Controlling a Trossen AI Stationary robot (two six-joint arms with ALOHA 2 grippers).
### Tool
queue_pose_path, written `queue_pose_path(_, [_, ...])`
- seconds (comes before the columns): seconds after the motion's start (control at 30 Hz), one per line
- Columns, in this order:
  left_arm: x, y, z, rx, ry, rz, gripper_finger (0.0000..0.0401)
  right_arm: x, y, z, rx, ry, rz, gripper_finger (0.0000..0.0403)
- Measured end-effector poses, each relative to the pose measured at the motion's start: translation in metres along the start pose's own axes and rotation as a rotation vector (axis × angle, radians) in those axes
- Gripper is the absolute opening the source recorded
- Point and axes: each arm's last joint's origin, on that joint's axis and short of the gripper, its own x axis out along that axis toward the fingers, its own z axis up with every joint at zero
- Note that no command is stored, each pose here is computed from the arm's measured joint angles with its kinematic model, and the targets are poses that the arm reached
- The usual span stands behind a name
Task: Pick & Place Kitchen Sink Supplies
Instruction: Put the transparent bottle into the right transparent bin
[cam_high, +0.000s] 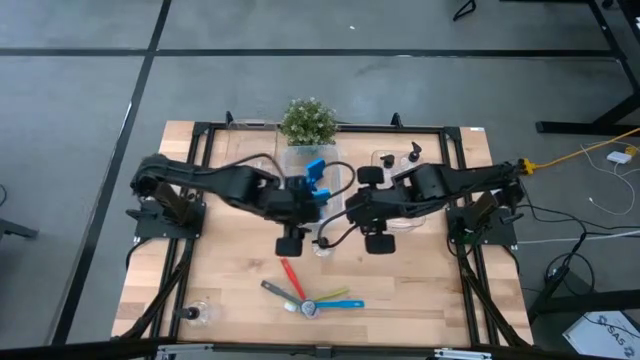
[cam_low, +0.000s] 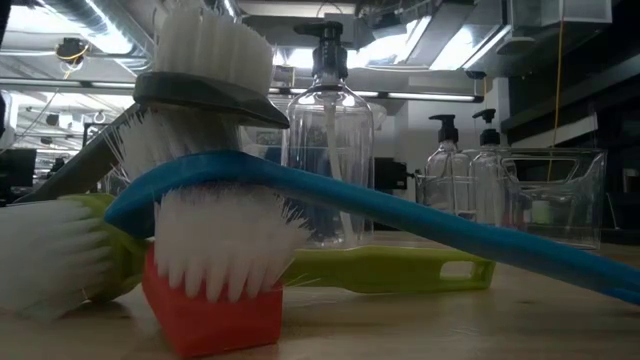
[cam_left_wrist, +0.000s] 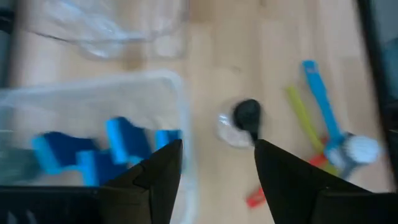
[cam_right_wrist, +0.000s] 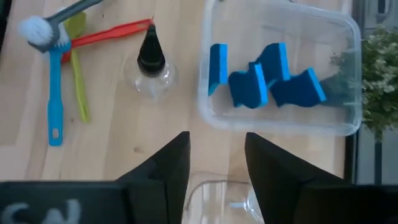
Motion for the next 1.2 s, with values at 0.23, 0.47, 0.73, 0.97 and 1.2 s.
queue_pose_path(0.23, [-0.022,-0.016,-0.017,0.027,-0.075,0.011,0.0196,0.037,0.011,0.015,0.012,0.036,0.000,0.0153])
queue_pose_path(0.47, [0.003,-0.024,-0.062,-0.022,-0.171,-0.144,0.0196,0.065,0.020,0.024,-0.023,0.059,0.014,0.0153])
queue_pose_path(0.73, [0.015,-0.015,-0.110,-0.069,-0.402,-0.185,0.0192,0.066,0.025,0.036,0.019,-0.051,0.077,0.0153])
queue_pose_path(0.97, [0.025,-0.013,-0.131,-0.100,-0.430,-0.184,0.0195,0.078,0.029,0.041,0.033,-0.061,0.081,0.0153])
queue_pose_path(1.2, [0.035,-0.012,-0.140,-0.126,-0.410,-0.141,0.0196,0.100,0.037,0.047,0.024,-0.047,0.121,0.0153])
